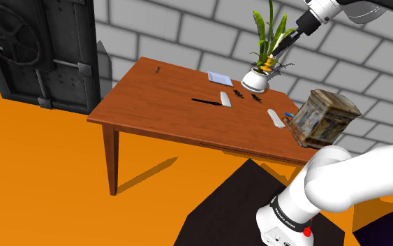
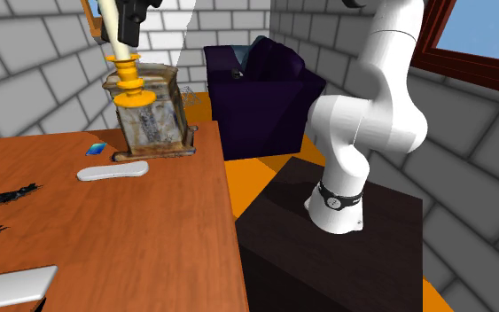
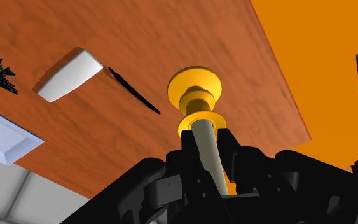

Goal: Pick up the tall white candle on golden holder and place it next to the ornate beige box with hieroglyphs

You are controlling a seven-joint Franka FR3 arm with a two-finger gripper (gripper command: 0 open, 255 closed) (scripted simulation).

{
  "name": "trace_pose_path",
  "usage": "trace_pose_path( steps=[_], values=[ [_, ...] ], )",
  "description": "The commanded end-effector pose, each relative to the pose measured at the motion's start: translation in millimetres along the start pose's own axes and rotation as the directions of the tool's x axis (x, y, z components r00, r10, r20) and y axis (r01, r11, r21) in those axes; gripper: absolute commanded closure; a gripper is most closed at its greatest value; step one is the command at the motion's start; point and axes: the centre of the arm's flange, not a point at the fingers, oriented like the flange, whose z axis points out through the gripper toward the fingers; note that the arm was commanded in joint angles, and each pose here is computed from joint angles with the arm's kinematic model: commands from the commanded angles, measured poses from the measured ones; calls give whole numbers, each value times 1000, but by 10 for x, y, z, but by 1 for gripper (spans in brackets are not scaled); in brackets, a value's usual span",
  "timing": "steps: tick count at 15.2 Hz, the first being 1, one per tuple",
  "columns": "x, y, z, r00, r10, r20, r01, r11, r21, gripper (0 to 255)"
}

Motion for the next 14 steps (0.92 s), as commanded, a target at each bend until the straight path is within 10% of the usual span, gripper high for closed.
trace_pose_path(
  steps=[1, 14],
  values=[
    [-131, 126, -83, 1000, 0, 0, 0, 1000, 0, 255],
    [-1322, 1238, -621, 1000, 0, 0, 0, 1000, 0, 255]
  ],
)
